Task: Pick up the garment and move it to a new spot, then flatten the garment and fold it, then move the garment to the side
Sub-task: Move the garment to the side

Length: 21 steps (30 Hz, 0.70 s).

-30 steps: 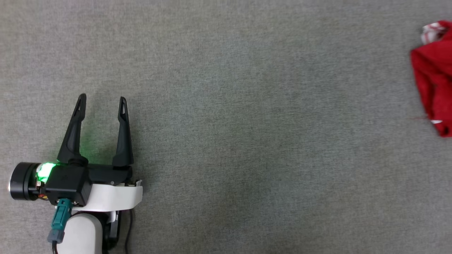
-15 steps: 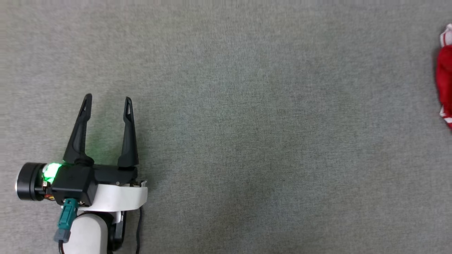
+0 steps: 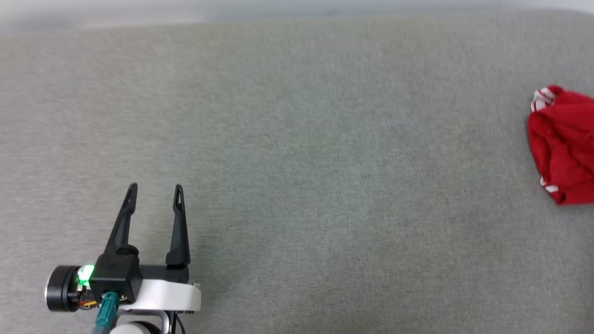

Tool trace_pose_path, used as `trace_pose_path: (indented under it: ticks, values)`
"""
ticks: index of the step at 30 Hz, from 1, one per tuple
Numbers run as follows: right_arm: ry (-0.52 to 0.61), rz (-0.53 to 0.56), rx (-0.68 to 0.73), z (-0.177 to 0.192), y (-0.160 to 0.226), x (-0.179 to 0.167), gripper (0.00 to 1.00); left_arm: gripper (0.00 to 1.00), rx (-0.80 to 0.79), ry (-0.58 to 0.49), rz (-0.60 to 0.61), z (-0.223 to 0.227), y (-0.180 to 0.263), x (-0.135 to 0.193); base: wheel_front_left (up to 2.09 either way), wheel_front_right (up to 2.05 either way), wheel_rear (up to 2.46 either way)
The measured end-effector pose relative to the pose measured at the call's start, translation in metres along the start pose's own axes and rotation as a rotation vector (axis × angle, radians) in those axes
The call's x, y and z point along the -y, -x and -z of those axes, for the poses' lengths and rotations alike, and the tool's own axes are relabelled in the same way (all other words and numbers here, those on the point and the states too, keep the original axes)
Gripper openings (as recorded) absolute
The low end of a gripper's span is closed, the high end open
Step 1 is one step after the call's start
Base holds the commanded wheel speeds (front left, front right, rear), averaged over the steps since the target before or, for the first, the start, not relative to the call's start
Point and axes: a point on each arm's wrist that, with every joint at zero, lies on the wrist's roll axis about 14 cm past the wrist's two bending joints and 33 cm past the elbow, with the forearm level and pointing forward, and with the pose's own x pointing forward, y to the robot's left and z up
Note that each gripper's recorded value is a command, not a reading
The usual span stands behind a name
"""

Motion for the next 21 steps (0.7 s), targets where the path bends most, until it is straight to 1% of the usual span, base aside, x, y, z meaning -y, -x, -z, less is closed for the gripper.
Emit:
trace_pose_path:
  ticks: [7,10,13,16,21]
  values:
    - [-0.06,-0.116,0.299,-0.066,0.032,-0.055,1.0,1.0,0.016,-0.007,-0.051,-0.016,0.025,-0.015,0.0,0.0,0.0]
    - [-0.097,-0.172,0.367,-0.077,0.051,-0.082,1.0,1.0,0.019,-0.009,-0.069,-0.02,0.036,-0.02,0.0,0.0,0.0]
    - [-0.139,-0.222,0.405,-0.084,0.07,-0.103,1.0,1.0,0.021,-0.01,-0.086,-0.024,0.046,-0.023,0.0,0.0,0.0]
    - [-0.192,-0.28,0.389,-0.074,0.092,-0.128,1.0,1.0,0.027,-0.01,-0.099,-0.028,0.057,-0.026,0.0,0.0,0.0]
    - [-0.259,-0.317,0.35,-0.059,0.116,-0.15,1.0,1.0,0.034,-0.01,-0.113,-0.032,0.069,-0.03,0.0,0.0,0.0]
